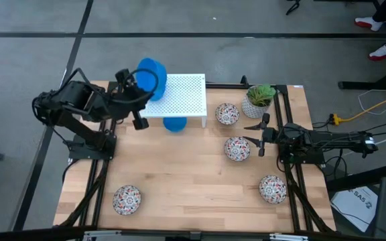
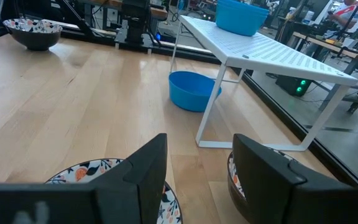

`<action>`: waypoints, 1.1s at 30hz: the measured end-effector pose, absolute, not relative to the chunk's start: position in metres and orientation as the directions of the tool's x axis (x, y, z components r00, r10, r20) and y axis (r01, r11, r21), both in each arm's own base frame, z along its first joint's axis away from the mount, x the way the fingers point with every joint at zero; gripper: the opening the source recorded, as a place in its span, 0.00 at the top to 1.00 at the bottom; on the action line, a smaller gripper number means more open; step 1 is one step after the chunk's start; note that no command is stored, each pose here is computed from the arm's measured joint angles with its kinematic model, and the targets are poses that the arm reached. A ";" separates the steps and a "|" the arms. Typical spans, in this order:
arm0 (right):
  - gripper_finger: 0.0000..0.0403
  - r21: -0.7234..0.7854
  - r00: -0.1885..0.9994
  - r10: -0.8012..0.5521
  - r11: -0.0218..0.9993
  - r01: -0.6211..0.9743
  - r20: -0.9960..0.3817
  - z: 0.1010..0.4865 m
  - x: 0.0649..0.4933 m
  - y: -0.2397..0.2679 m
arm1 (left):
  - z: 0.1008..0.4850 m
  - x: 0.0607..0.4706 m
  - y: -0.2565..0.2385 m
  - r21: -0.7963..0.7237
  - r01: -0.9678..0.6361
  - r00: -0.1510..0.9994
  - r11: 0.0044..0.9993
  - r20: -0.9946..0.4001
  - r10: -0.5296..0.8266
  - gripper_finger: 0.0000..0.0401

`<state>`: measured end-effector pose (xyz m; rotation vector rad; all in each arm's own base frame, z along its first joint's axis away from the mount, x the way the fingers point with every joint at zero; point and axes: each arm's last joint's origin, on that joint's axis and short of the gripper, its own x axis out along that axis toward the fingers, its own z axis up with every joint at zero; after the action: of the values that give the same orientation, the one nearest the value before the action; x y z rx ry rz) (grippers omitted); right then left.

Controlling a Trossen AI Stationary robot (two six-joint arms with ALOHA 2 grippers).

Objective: Pick & Place Mini bowls
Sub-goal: Stack the blue bowl on the blue bowls on the shelf

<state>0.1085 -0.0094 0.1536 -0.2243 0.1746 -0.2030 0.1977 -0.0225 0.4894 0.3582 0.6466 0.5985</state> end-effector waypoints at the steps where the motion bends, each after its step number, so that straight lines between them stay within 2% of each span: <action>1: 0.55 -0.237 0.964 -0.219 0.955 0.180 -0.149 0.154 0.108 -0.009 | 0.489 0.198 -0.020 0.488 -0.417 0.629 0.767 -0.454 0.631 0.99; 7: 0.55 -0.237 0.965 -0.218 0.955 0.179 -0.148 0.154 0.109 -0.009 | 0.486 0.199 0.006 0.506 -0.489 0.529 0.710 -0.475 0.703 0.99; 15: 0.55 -0.237 0.964 -0.219 0.955 0.180 -0.148 0.154 0.109 -0.009 | 0.482 0.199 0.050 0.446 -0.527 0.454 0.724 -0.572 0.683 0.99; 20: 0.55 -0.237 0.965 -0.219 0.955 0.180 -0.148 0.154 0.109 -0.009 | 0.478 0.197 0.075 0.423 -0.584 0.383 0.693 -0.609 0.694 0.99; 33: 0.55 -0.237 0.965 -0.218 0.955 0.179 -0.148 0.154 0.109 -0.009 | 0.448 0.224 0.124 0.293 -0.574 0.334 0.765 -0.769 0.545 0.99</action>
<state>0.1085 -0.0094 0.1536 -0.2242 0.1745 -0.2029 0.2242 0.1240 0.4483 -0.0327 0.9897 0.7300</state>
